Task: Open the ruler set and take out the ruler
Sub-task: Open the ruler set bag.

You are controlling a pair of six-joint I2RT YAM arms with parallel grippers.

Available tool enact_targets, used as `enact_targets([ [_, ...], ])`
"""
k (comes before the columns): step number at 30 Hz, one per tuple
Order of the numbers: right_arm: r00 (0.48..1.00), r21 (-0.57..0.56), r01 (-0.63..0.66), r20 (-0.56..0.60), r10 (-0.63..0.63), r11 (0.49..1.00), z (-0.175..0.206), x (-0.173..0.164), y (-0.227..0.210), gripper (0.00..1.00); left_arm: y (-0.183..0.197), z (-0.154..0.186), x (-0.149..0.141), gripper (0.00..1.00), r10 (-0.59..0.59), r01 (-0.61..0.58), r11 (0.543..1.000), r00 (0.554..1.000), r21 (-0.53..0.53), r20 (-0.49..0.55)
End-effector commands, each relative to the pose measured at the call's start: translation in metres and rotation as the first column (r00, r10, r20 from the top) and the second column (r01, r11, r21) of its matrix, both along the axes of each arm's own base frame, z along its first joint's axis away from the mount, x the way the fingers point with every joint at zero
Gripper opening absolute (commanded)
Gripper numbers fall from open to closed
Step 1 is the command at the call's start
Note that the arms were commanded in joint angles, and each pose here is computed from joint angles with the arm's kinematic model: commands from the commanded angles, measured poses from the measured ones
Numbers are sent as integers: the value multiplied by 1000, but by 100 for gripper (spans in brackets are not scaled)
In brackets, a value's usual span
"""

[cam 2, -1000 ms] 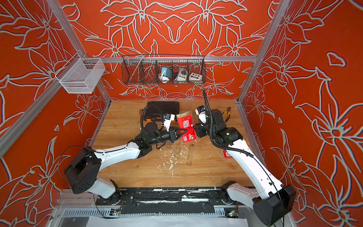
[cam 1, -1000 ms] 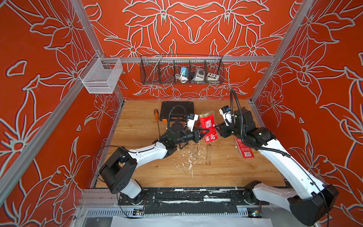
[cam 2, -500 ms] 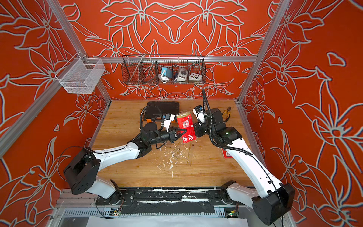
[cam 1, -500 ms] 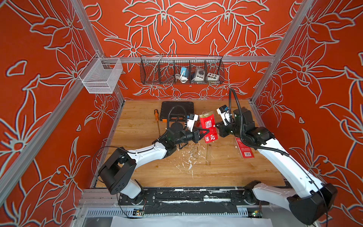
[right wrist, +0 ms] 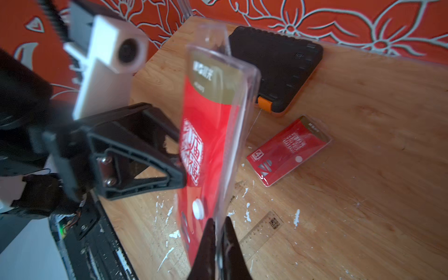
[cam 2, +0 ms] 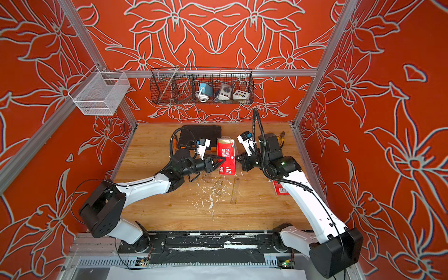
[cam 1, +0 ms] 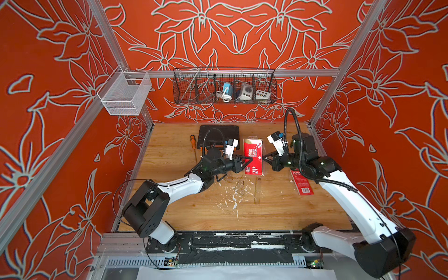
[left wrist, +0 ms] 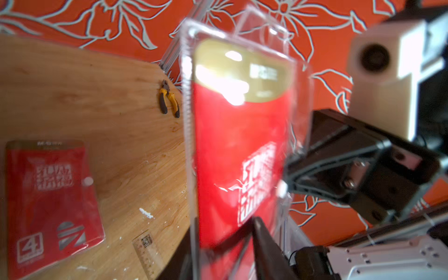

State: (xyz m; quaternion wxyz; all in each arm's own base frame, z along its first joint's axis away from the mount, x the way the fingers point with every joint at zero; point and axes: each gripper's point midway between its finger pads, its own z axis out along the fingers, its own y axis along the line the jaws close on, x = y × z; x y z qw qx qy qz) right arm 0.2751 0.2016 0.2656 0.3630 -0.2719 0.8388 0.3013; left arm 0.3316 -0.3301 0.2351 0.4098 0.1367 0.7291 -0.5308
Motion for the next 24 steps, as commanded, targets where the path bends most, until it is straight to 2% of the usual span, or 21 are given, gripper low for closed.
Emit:
enact_targets([
  [1, 993, 48, -50, -100, 55, 998, -11, -18, 4, 0, 7, -6, 15, 51, 66, -66, 997, 998, 28, -8],
  [5, 988, 80, -54, -143, 65, 995, -17, -22, 6, 0, 17, -11, 18, 58, 118, -118, 990, 993, 77, -4],
  [11, 984, 181, -73, -148, 100, 981, -18, -23, 18, 0, 29, 12, 5, 57, 140, -143, 988, 989, 65, 46],
  [13, 985, 196, -67, -146, 96, 978, -20, -19, 20, 0, 30, 24, -3, 51, 135, -138, 989, 989, 53, 68],
  [18, 988, 211, -60, -124, 87, 976, -22, -11, 23, 0, 17, 46, -26, 27, 88, -94, 994, 990, 51, 109],
  [21, 991, 202, -48, -114, 72, 978, -24, -6, 22, 0, 1, 45, -33, 17, 55, -62, 996, 993, 69, 104],
  [24, 992, 204, -49, -107, 72, 978, -23, -5, 22, 0, -16, 36, -34, 12, 28, -36, 995, 996, 93, 86],
])
